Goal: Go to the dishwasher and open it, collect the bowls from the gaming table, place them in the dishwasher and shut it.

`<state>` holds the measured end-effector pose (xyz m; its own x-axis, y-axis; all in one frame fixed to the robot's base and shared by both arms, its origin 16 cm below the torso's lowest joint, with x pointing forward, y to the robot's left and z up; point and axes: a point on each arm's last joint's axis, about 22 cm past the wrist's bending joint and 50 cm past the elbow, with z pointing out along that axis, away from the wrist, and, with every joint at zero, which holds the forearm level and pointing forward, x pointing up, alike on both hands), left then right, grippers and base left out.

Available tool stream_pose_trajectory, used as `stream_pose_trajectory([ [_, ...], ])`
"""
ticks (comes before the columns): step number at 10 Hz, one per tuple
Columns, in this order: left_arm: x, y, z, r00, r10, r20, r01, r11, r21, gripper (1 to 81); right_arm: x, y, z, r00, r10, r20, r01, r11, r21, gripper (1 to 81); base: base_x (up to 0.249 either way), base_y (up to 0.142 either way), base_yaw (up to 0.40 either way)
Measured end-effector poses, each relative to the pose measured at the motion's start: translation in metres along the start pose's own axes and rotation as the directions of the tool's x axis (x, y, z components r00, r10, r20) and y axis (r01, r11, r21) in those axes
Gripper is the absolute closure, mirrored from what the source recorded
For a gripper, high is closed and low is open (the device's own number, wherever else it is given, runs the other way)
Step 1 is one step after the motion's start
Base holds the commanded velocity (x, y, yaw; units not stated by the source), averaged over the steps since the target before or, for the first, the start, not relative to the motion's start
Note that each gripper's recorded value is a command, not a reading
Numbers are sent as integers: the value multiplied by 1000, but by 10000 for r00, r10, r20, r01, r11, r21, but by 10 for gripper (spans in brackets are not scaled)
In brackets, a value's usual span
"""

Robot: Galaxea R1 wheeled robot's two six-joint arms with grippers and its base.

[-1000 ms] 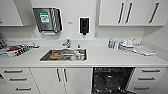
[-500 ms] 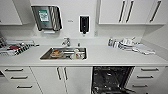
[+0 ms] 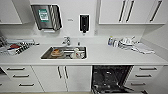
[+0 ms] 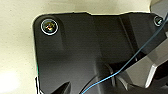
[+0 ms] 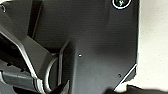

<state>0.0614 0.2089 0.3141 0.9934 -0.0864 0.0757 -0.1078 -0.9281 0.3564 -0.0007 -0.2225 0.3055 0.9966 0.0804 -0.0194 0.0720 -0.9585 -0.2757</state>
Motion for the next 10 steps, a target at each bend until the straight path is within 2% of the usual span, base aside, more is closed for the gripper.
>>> stream_pose_trajectory([
  [2, 10, 9, -13, 9992, 141, -370, -142, 9999, -26, 10, 5, -4, -14, 9994, -87, -324, 86, 10000, -23, 10, 0, 0, 0],
  [5, 11, 17, -33, 9969, 295, -727, -294, 9996, 18, 10, 10, -9, -31, 9967, -223, -775, 219, 9997, -66, 10, 0, 0, 0],
  [8, 14, 24, -52, 9924, 478, -1133, -471, 9989, 88, 10, 9, -16, -48, 9927, -346, -1156, 338, 9994, -86, 10, 0, 0, 0],
  [10, 9, 28, -61, 9900, 569, -1291, -546, 9983, 216, 10, 9, -25, -56, 9895, -409, -1386, 406, 9992, -46, 10, 0, 0, 0],
])
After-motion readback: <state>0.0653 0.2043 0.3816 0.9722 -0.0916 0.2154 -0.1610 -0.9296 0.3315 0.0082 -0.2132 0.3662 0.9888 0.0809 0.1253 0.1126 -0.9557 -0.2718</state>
